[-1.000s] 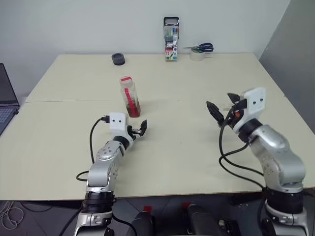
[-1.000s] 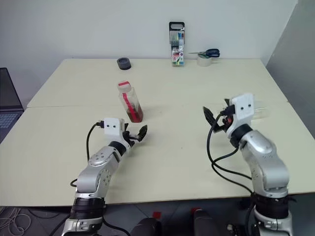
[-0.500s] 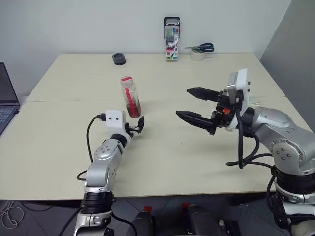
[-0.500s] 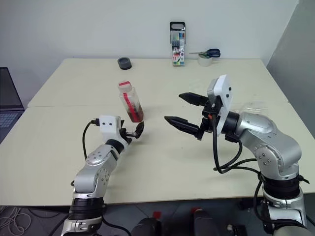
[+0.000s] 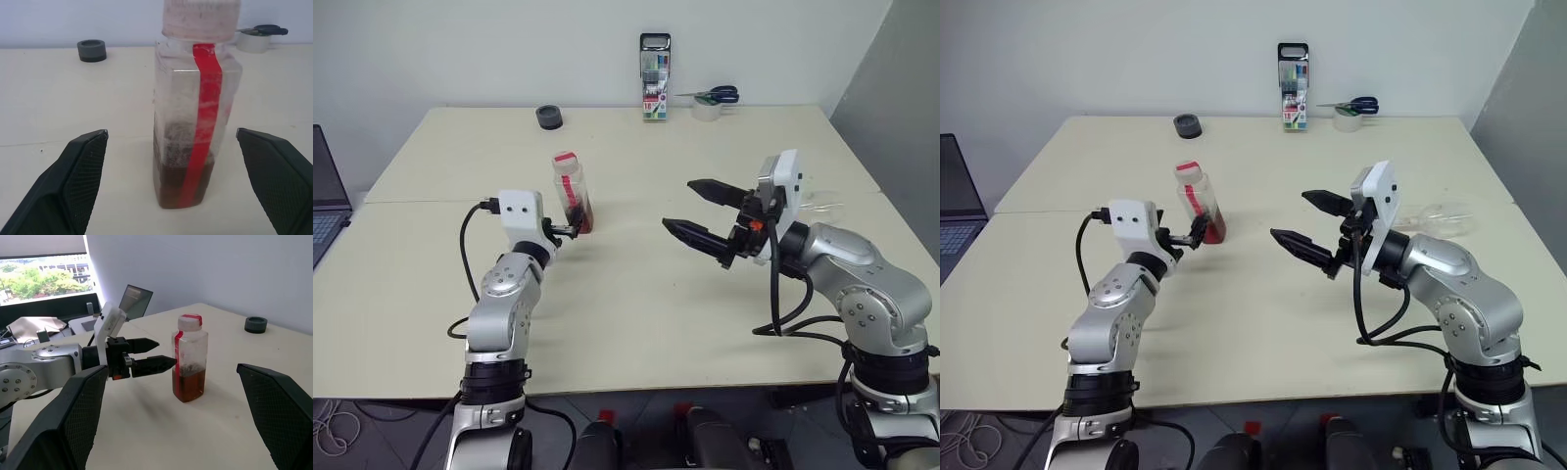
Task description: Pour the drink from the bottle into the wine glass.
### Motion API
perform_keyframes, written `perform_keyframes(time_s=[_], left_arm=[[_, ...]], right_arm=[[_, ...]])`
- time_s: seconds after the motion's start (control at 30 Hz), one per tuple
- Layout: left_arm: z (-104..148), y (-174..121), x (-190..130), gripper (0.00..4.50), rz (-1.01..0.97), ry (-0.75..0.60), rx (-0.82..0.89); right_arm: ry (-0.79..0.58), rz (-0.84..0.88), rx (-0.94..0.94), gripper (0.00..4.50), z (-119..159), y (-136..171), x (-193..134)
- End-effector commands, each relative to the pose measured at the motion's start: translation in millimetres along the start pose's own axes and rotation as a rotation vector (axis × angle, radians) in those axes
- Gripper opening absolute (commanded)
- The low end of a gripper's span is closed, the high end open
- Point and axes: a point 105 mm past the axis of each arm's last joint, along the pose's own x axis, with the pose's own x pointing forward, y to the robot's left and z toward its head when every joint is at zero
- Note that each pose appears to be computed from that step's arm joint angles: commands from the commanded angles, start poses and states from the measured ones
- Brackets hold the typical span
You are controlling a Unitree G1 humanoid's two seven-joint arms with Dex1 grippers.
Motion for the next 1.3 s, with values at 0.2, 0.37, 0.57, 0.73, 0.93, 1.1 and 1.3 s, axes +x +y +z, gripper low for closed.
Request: perform_keyframes(time_s=[0.2, 0.37, 0.57, 0.73, 0.93, 1.1, 1.3], left_arm=[[26, -8, 19, 4.49, -0.037, -0.088, 0.014], [30, -10, 28, 4.49, -0.050, -0.105, 0.017], [37, -7, 42, 4.49, -0.028, -0.137, 0.029], [39, -7, 50, 4.49, -0.031, -0.146, 0.030], [38, -4, 53, 4.49, -0.037, -0.150, 0.030], [37, -5, 55, 4.49, -0.043, -0.152, 0.010], [38, -6, 55, 3.00, -0.054, -0.163, -0.007]], right_arm=[[-0.039, -0.009, -0.059, 4.50, 14, 5, 0], [-0.046, -0.015, -0.060, 4.50, 17, 6, 0], [-0.042, -0.025, -0.065, 4.50, 16, 6, -2], [-0.041, -0.027, -0.067, 4.50, 17, 7, -3], [-0.040, -0.033, -0.066, 4.50, 17, 7, -3], [-0.036, -0.040, -0.064, 4.50, 15, 6, -4], [-0.037, -0.047, -0.061, 4.50, 14, 5, -4]])
